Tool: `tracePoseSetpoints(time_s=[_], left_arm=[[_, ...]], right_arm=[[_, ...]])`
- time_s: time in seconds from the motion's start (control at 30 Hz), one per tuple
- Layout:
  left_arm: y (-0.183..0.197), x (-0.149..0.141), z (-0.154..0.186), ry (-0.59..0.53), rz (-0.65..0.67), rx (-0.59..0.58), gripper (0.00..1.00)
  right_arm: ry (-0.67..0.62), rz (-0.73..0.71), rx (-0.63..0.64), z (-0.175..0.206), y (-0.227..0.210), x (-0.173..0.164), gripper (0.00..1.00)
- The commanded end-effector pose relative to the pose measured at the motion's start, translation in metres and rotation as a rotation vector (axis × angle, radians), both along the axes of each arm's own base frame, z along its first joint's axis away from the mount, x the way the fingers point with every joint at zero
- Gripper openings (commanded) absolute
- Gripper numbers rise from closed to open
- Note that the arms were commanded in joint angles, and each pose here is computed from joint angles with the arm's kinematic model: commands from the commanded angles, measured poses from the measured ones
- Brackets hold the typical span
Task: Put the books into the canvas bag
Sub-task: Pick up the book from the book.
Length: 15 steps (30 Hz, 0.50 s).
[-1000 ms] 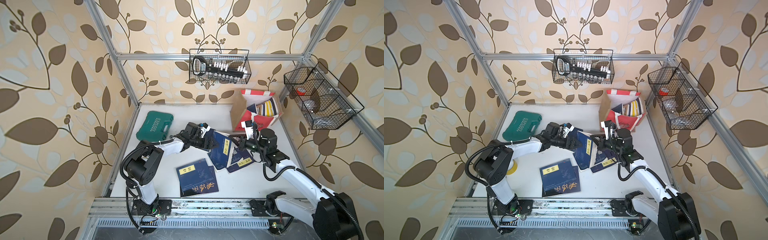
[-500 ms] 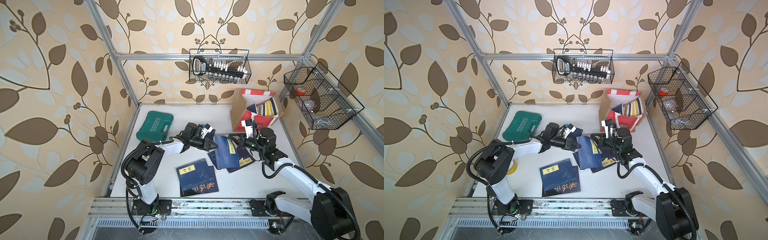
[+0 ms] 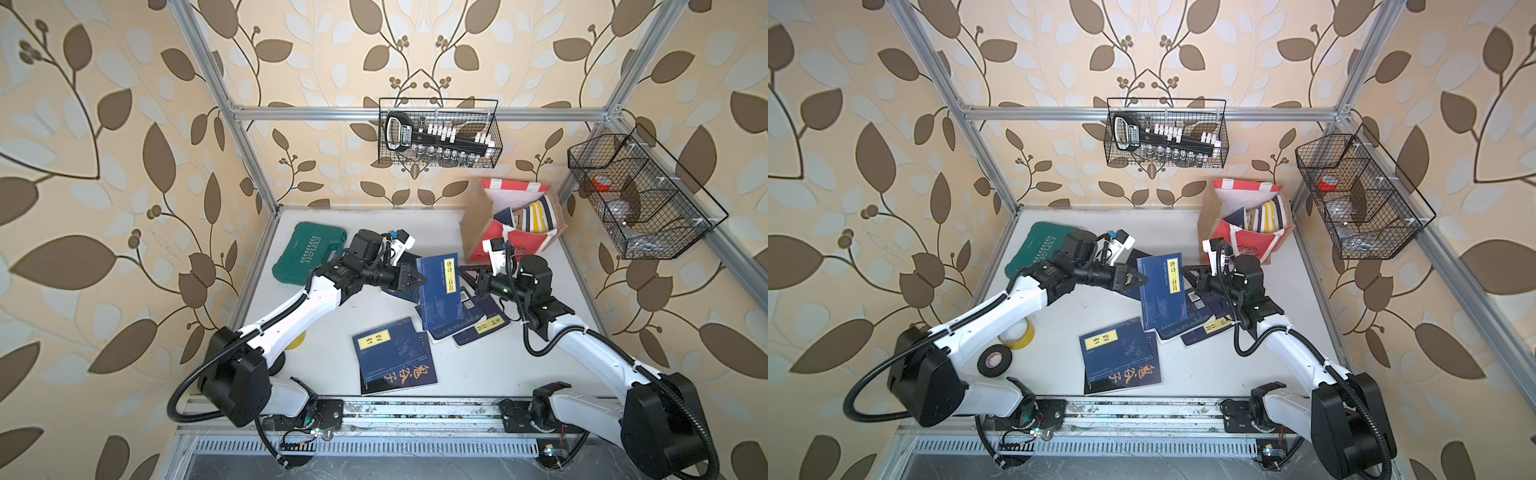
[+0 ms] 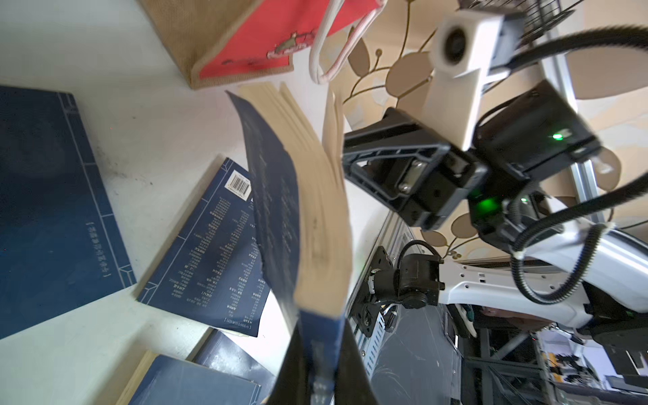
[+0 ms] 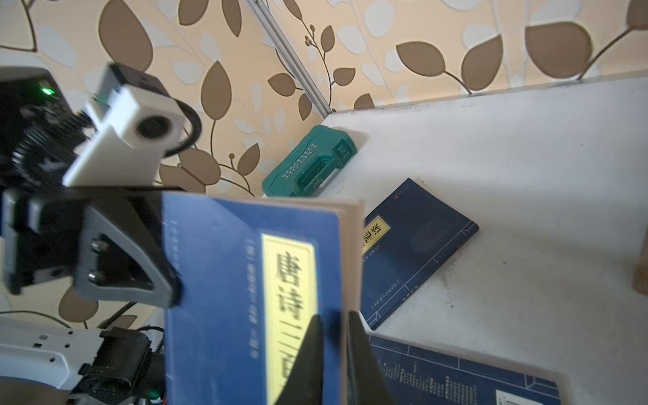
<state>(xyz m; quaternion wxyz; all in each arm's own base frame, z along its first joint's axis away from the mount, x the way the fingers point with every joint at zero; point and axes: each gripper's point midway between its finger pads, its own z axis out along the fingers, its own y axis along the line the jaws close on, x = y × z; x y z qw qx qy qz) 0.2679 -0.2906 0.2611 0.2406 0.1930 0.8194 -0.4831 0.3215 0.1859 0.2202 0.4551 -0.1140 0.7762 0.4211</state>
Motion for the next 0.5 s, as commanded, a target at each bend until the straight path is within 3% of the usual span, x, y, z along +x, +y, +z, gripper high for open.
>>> tracePoseSetpoints(time_s=[0.0, 0.13, 0.27, 0.47], left_arm=[[0.020, -0.010, 0.016, -0.085, 0.046, 0.078, 0.00], [0.044, -0.013, 0.018, -0.144, 0.124, 0.170, 0.00], [0.067, -0.014, 0.020, -0.194, 0.204, 0.253, 0.00], [0.082, -0.025, 0.024, -0.234, 0.208, 0.302, 0.00]], right_arm=[[-0.023, 0.064, 0.012, 0.012, 0.010, -0.004, 0.25], [-0.024, 0.098, 0.000, 0.009, 0.018, -0.010, 0.60], [-0.021, 0.113, -0.016, 0.005, 0.023, -0.015, 0.84], [-0.089, 0.107, -0.012, 0.016, 0.020, -0.019, 0.94]])
